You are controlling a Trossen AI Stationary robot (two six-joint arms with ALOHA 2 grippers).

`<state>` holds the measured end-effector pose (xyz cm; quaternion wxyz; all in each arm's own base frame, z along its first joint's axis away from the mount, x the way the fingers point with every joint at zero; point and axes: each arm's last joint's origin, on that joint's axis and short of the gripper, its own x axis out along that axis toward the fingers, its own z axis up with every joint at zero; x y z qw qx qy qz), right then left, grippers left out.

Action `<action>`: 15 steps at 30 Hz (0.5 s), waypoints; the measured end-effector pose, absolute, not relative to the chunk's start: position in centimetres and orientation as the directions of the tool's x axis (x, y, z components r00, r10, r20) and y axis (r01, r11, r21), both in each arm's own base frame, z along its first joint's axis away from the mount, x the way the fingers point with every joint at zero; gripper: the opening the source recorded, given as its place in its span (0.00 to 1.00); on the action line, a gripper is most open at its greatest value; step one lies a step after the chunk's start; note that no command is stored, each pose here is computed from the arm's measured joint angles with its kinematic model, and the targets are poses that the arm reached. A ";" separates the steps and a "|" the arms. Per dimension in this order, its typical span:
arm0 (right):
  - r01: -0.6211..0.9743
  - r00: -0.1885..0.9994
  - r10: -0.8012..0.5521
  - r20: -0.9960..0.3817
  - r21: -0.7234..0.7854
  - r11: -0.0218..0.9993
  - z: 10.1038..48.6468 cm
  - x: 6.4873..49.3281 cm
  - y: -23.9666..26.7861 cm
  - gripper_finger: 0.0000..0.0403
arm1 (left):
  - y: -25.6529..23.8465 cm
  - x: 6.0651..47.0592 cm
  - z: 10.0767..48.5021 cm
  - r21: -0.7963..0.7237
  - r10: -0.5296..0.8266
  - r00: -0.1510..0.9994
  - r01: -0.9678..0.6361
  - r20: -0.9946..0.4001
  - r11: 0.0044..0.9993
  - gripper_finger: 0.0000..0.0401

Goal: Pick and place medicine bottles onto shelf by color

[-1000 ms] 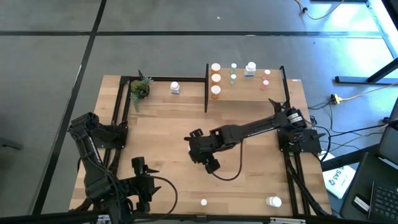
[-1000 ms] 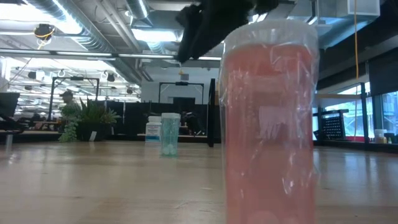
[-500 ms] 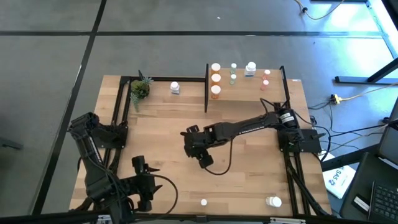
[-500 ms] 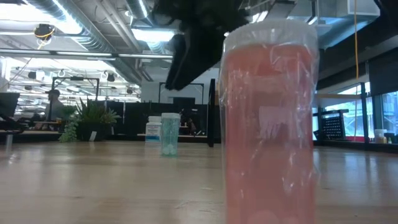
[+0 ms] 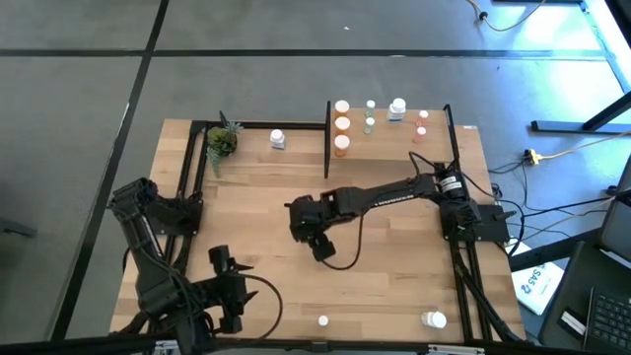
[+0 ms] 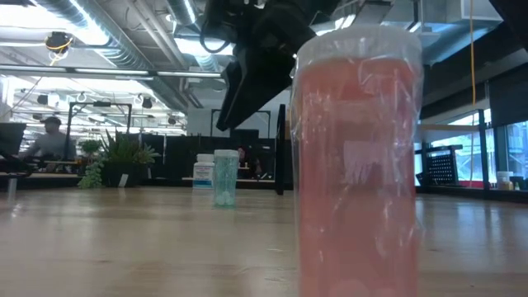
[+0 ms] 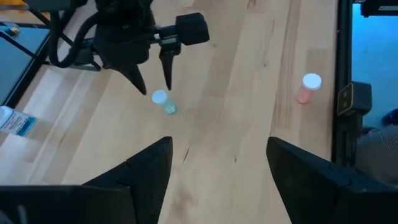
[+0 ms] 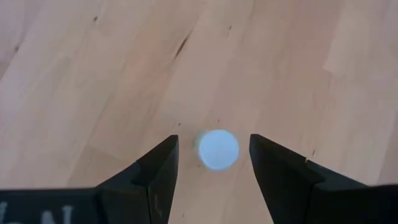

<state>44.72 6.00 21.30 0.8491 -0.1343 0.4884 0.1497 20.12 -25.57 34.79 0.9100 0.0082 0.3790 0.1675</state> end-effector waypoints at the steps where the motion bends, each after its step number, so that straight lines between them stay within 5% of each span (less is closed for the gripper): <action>1: -0.387 0.478 0.124 -0.870 -0.081 0.919 21.3 44.7 6.0 0.50 | -25.5 20.2 34.8 0.141 0.312 0.656 -0.301 -0.687 0.943 0.63; 15: -0.429 0.445 0.095 -0.890 -0.119 0.895 18.3 45.7 6.0 0.50 | -25.5 20.2 34.8 0.141 0.312 0.656 -0.301 -0.687 0.943 0.63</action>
